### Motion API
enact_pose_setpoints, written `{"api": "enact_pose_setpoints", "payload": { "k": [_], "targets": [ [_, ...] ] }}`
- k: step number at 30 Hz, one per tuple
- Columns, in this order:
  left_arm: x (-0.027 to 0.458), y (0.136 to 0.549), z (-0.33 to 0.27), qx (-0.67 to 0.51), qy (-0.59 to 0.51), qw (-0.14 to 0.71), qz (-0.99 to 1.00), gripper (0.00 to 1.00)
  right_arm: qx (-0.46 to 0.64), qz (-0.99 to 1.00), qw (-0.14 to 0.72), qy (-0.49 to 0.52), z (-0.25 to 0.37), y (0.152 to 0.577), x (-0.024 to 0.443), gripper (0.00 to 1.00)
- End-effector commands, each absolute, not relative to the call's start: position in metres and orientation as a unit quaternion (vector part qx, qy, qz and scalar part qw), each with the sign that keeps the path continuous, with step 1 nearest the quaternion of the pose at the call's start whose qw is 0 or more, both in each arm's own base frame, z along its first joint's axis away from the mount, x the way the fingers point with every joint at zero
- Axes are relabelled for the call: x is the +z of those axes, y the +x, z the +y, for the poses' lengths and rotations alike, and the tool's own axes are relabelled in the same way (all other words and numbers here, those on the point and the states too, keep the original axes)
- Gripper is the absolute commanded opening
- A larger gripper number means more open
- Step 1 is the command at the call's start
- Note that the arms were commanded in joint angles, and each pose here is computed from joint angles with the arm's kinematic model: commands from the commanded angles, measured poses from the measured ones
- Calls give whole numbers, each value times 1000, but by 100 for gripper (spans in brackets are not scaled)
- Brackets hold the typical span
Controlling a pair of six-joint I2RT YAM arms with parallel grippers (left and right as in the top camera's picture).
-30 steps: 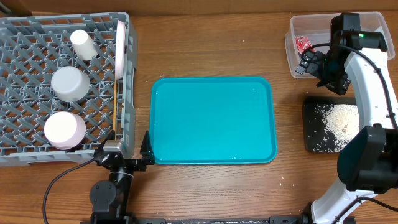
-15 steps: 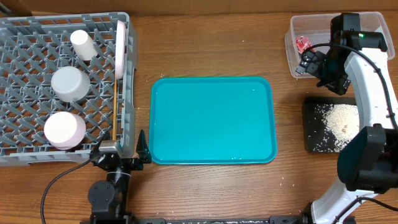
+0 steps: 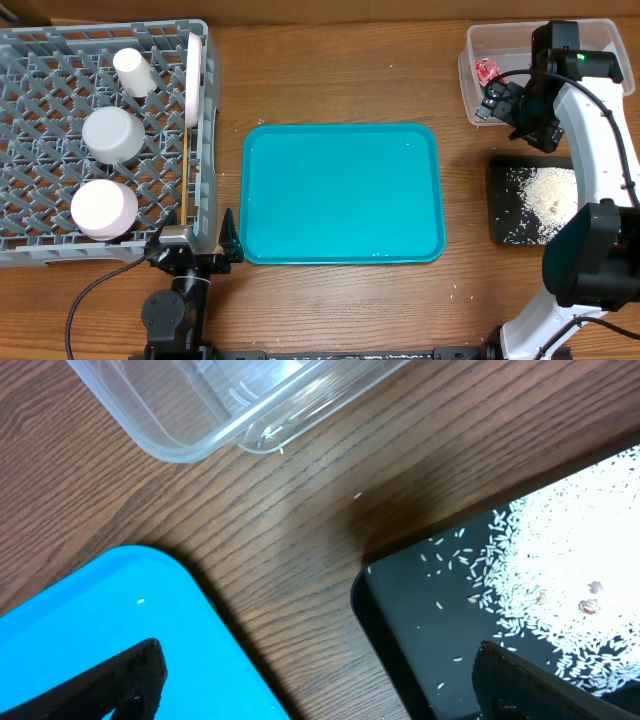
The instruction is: Sort waste into correct bins and load items into the dishwasher
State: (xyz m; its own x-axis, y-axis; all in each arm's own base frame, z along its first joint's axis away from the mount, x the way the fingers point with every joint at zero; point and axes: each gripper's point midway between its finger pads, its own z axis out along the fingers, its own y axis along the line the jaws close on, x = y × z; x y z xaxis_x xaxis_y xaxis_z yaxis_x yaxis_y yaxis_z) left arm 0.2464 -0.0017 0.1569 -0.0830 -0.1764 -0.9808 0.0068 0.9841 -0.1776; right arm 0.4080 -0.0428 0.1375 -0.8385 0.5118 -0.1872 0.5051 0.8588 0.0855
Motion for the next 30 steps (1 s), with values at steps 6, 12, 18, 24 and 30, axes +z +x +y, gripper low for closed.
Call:
{"api": "enact_pose_setpoints", "payload": {
  "k": [6,12,18,24,30],
  "targets": [
    [156,246,-1,-58,-51,678,731,100,25,955,137,261,-40,411,163,100],
    [156,246,-1,-58,-51,678,731,100,22,942,239,236,-27,394,241,100],
    [156,246,-1,-58,-51,678,731,100,23,901,363,236,-30,353,330,100],
    [156,246,-1,-58,-51,678,731,100,60,848,476,223,-24,309,377,99],
    [156,246,-1,-58,-51,678,731,100,100,831,511,196,-9,274,300,100]
  ]
}}
